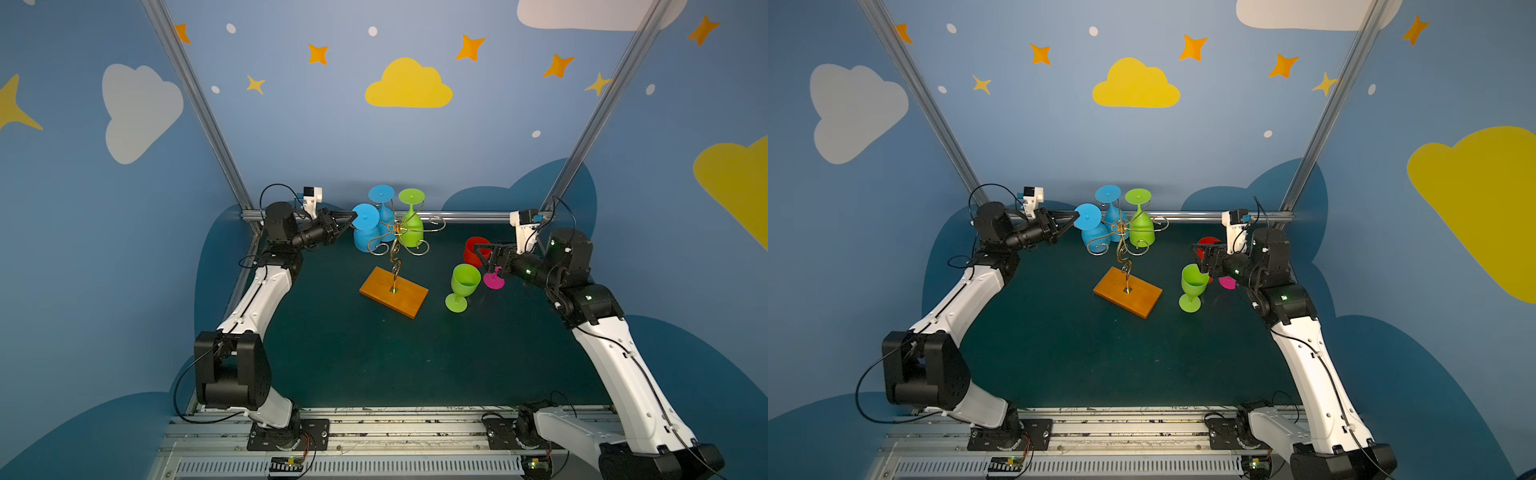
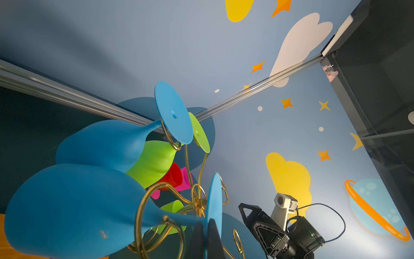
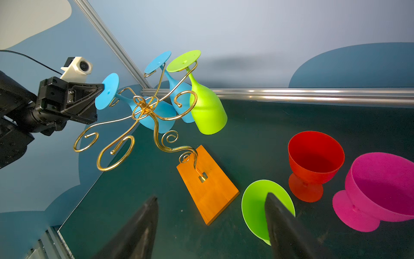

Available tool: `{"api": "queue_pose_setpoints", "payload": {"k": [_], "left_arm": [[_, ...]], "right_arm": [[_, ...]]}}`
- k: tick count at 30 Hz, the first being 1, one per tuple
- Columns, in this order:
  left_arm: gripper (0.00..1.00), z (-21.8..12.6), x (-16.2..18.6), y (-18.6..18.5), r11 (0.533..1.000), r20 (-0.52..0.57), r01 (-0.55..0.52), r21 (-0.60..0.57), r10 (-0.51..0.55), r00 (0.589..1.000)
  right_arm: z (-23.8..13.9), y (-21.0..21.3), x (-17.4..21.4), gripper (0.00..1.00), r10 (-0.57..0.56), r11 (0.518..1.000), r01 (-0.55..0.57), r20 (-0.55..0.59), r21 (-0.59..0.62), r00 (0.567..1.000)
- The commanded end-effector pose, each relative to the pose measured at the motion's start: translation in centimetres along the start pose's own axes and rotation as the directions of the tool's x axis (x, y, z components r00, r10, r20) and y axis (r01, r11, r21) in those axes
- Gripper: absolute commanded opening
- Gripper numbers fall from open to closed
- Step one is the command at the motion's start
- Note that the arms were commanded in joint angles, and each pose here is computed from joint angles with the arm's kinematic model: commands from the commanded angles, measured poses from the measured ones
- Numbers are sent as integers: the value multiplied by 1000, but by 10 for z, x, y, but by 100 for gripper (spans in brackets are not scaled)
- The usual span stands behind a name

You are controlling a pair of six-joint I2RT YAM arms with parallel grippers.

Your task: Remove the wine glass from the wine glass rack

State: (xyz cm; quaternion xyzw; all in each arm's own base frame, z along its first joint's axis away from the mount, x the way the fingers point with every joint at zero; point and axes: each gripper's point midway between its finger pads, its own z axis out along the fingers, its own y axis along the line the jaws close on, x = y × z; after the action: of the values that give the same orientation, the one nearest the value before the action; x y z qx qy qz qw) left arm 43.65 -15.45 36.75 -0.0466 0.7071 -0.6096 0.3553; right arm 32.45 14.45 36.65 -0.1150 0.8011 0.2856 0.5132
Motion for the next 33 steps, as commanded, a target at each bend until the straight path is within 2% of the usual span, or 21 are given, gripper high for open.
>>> {"api": "queue_pose_setpoints", "payload": {"k": [1,12,20,23,28,33], "left_arm": [[4,-6,11,-16,998,-25,-49,28,49,998],[4,-27,31,-12,998,-30,-66,-20,65,997],[4,-73,31,2,992,57,-59,-110,66,996],[3,-105,13,5,985,160,-68,-161,94,983],[4,-152,-32,-24,983,324,-106,-151,150,934],[4,-160,-64,-66,973,366,-190,-129,225,903]], "right_arm": [[-5,3,-5,74,-15,1000,16,25,-8,1000],[-7,3,-6,74,-19,1000,20,30,-4,999],[-8,4,-8,74,-26,1000,26,38,-5,999],[-9,5,-10,74,-30,999,31,44,-9,999],[-11,7,-15,74,-41,999,42,55,-12,998],[-14,12,-25,74,-64,998,66,88,-23,994]]}}
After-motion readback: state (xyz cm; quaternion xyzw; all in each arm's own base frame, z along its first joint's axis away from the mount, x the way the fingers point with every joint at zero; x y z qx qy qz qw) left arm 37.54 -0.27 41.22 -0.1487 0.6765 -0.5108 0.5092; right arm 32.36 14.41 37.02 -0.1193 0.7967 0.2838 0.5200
